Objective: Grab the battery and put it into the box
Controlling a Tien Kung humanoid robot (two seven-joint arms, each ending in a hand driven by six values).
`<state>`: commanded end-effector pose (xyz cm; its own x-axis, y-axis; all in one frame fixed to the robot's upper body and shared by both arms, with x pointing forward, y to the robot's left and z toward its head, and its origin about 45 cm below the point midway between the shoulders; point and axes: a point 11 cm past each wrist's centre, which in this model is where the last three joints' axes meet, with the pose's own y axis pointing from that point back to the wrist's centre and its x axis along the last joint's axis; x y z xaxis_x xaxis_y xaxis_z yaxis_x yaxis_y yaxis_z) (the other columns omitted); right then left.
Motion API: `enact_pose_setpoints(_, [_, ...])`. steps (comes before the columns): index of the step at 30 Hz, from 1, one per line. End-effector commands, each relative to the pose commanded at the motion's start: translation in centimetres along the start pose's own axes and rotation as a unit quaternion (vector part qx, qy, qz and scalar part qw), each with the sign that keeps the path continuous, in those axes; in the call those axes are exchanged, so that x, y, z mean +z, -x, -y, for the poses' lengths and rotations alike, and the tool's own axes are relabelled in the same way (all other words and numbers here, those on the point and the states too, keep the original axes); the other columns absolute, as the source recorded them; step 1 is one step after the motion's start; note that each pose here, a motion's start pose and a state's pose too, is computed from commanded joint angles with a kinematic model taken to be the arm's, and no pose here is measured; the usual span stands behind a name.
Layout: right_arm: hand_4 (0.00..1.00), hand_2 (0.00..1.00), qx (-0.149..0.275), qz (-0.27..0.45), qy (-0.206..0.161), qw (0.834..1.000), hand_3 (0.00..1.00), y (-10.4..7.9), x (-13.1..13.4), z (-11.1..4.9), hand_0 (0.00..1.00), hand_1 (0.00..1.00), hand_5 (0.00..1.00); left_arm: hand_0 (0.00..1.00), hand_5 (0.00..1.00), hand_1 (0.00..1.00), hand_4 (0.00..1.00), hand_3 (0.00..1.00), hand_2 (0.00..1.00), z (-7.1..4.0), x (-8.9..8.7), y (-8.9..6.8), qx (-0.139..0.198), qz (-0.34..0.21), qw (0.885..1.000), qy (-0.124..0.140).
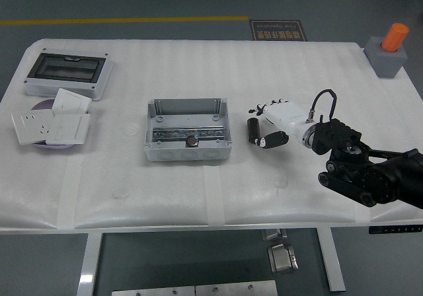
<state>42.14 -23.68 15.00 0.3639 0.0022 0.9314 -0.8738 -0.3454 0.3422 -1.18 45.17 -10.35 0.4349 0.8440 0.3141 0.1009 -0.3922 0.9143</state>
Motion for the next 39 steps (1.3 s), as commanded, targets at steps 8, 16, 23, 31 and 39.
enact_pose_setpoints(8, [0.591, 0.772, -0.014, -0.005, 0.004, 1.0, 0.804, 0.8, 0.4, -0.1, 0.925, 0.763, 0.342, 0.623, 0.506, 0.647, 0.563, 0.621, 0.544, 0.0, 0.0, -0.3, 0.003, 0.002, 1.0, 0.001])
enact_pose_setpoints(16, [0.578, 0.772, -0.021, -0.005, 0.005, 1.0, 0.805, 1.2, 0.5, -0.1, 0.923, 0.764, 0.335, 0.622, 0.508, 0.646, 0.561, 0.621, 0.544, 0.0, 0.0, -0.3, 0.003, 0.005, 1.0, 0.002])
enact_pose_setpoints(23, [0.624, 0.776, -0.022, -0.005, 0.005, 1.0, 0.822, 1.3, 0.5, -0.1, 0.925, 0.766, 0.356, 0.622, 0.512, 0.645, 0.562, 0.619, 0.534, 0.0, 0.1, -0.3, 0.003, 0.005, 1.0, 0.004])
enact_pose_setpoints(31, [0.647, 0.773, -0.02, -0.006, 0.003, 1.0, 0.825, 1.2, 0.4, 0.0, 0.923, 0.763, 0.368, 0.622, 0.524, 0.644, 0.575, 0.622, 0.533, 0.0, 0.3, -0.3, 0.003, 0.006, 1.0, 0.006])
enact_pose_setpoints(39, [0.585, 0.771, -0.018, -0.003, 0.002, 1.0, 0.796, 0.9, 0.3, 0.1, 0.92, 0.759, 0.34, 0.622, 0.529, 0.644, 0.575, 0.622, 0.533, -0.1, 0.4, -0.3, 0.003, 0.009, 1.0, 0.006])
